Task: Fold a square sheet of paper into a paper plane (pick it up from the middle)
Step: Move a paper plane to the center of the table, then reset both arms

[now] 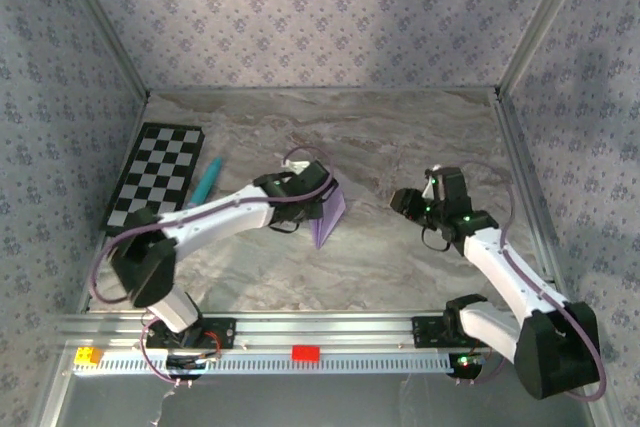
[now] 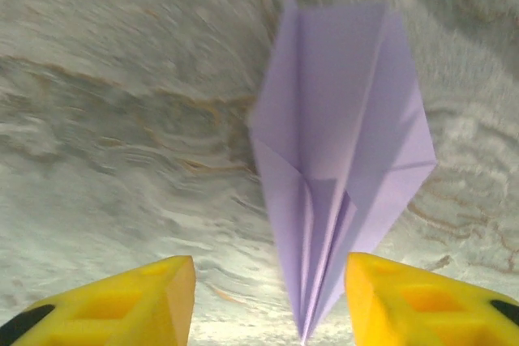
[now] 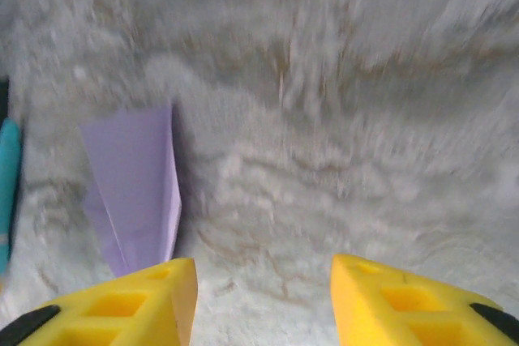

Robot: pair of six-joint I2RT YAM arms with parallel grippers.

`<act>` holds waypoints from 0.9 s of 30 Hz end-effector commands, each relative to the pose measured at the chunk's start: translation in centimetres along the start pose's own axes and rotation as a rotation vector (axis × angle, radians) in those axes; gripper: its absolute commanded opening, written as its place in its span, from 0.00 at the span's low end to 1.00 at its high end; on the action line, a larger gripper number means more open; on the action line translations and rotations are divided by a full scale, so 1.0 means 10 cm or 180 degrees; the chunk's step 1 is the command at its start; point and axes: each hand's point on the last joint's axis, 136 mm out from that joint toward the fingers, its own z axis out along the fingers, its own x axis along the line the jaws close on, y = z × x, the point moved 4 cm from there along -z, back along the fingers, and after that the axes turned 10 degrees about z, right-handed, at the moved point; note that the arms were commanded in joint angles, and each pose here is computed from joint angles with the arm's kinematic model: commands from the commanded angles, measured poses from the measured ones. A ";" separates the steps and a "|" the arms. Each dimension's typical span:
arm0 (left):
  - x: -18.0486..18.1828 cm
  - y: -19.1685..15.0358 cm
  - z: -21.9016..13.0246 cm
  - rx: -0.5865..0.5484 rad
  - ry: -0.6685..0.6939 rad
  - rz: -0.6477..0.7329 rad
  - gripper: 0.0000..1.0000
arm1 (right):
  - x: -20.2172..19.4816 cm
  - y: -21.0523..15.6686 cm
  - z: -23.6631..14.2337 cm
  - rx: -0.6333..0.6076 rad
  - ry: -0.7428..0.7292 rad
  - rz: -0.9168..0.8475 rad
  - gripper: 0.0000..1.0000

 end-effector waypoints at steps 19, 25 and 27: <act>2.48 0.28 -0.01 -0.1209 0.1742 -0.0012 1.00 | -0.91 0.93 0.16 -0.1581 -0.1195 -0.1585 0.97; 2.68 0.17 0.31 -0.1253 0.1643 0.0163 1.00 | -0.88 0.96 0.38 -0.1592 -0.0908 -0.1812 0.96; 2.72 0.14 0.40 -0.1375 0.1581 0.0160 1.00 | -0.84 0.99 0.44 -0.1535 -0.0817 -0.1851 0.94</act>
